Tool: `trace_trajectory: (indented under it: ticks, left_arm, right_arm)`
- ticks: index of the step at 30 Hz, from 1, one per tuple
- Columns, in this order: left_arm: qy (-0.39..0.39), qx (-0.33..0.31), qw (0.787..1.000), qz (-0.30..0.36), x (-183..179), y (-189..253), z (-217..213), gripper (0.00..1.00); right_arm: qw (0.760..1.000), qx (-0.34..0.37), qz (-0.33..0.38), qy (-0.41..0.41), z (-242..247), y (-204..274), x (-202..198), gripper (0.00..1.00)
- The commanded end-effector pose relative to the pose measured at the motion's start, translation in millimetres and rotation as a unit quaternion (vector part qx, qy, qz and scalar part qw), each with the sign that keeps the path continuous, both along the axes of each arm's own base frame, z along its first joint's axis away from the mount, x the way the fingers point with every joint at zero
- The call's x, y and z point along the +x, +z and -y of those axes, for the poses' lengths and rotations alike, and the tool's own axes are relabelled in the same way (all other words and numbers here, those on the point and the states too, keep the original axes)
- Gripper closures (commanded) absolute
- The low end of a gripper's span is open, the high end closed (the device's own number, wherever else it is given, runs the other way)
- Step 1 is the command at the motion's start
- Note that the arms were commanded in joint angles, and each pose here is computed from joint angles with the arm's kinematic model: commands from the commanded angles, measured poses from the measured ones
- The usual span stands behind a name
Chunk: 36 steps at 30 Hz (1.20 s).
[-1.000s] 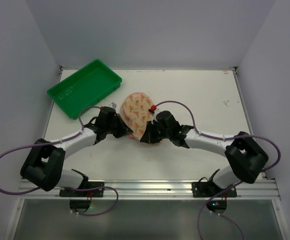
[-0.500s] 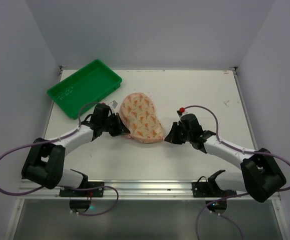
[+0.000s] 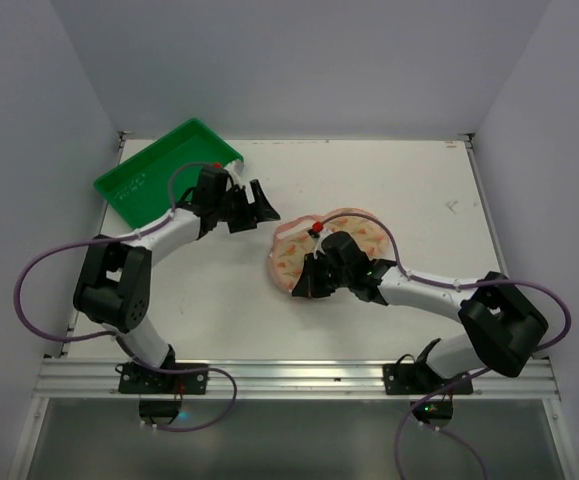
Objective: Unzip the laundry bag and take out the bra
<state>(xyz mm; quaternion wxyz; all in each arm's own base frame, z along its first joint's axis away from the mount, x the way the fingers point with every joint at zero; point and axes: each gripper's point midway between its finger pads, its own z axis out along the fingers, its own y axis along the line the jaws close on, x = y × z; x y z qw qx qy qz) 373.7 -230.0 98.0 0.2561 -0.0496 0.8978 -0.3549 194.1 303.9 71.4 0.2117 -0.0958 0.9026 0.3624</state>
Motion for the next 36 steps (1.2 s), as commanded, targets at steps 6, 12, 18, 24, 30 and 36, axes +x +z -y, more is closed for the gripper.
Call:
trace_trajectory:
  ticks: [6, 12, 18, 24, 30, 36]
  left_arm:
    - [0.044, -0.012, 0.999, 0.001, -45, 20, -18, 0.08]
    - [0.002, -0.026, 0.999, -0.035, -81, -5, 10, 0.12]
    - [-0.005, -0.007, 0.999, -0.053, -84, -27, 23, 0.50]
    - [0.007, -0.003, 0.999, -0.045, -76, -33, 27, 1.00]
    - [0.029, 0.016, 0.999, -0.032, -66, -32, 14, 1.00]
    - [0.044, 0.013, 0.998, -0.044, -77, -39, -5, 1.00]
  right_arm:
    - [0.998, 0.037, 0.041, -0.009, -30, 33, 34, 1.00]
    - [0.999, 0.033, 0.043, 0.004, -30, 28, 31, 1.00]
    - [0.999, 0.027, 0.042, 0.003, -23, 23, 26, 1.00]
    - [0.999, -0.001, 0.039, -0.001, -2, 10, 13, 1.00]
    - [0.996, -0.068, 0.011, -0.060, 57, -22, -12, 1.00]
    - [0.983, -0.094, -0.015, -0.158, 118, -38, -10, 1.00]
